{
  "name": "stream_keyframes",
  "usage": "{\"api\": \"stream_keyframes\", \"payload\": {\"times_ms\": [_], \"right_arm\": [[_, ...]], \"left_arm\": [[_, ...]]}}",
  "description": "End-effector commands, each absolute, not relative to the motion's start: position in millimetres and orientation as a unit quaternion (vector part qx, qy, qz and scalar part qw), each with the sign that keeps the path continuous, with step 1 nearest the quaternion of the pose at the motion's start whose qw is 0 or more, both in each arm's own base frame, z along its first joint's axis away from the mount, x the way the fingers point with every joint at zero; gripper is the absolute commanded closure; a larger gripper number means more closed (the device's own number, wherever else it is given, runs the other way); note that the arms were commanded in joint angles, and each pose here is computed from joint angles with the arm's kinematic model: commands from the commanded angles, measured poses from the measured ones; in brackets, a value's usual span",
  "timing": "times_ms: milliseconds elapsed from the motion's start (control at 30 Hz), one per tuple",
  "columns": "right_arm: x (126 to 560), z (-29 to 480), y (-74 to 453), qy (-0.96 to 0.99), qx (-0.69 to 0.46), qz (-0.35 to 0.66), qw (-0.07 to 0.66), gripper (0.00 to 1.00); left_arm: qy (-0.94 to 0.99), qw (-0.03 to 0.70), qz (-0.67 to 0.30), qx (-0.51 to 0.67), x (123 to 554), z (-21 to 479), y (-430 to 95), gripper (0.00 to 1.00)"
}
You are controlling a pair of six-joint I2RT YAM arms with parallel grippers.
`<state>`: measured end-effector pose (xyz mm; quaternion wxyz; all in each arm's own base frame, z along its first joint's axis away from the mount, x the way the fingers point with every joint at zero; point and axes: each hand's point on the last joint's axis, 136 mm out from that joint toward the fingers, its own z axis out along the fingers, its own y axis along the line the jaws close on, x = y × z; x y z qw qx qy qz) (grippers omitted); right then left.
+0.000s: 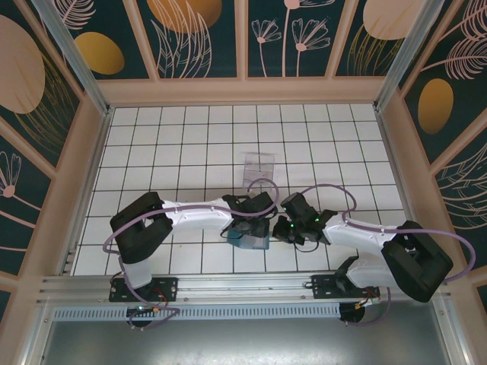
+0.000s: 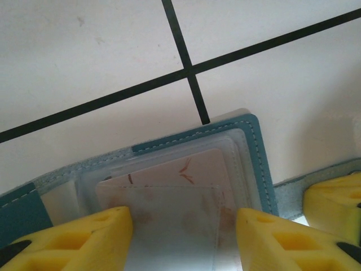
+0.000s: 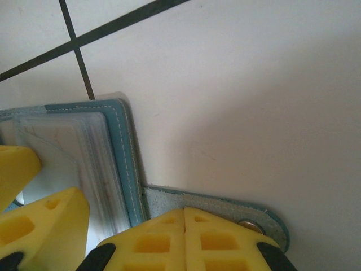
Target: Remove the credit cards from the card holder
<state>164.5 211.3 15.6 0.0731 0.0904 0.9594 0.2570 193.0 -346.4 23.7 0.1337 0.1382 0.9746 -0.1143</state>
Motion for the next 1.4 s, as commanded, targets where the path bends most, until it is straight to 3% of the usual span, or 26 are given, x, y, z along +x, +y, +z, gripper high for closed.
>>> {"api": "stream_keyframes", "payload": {"times_ms": [0,167,367,467,833,1367], "right_arm": [[161,3,196,0.966,0.105,0.225,0.069,0.93],[161,3,195,0.967,0.104,0.222,0.069,0.93],[160,2,194,0.967,0.104,0.220,0.068,0.93],[160,3,194,0.968,0.104,0.220,0.068,0.93],[160,3,192,0.969,0.103,0.216,0.068,0.93],[163,7,195,0.969,0.099,0.214,0.069,0.93]], "left_arm": [[0.981,0.099,-0.043,0.163,181,-1,-319,0.46],[0.982,0.091,-0.019,0.164,180,-9,-311,0.49],[0.982,0.107,-0.017,0.154,185,-1,-310,0.65],[0.981,0.129,-0.012,0.147,193,11,-309,0.67],[0.975,0.172,0.034,0.134,204,40,-286,0.59],[0.976,0.176,0.061,0.116,197,47,-255,0.62]]}}
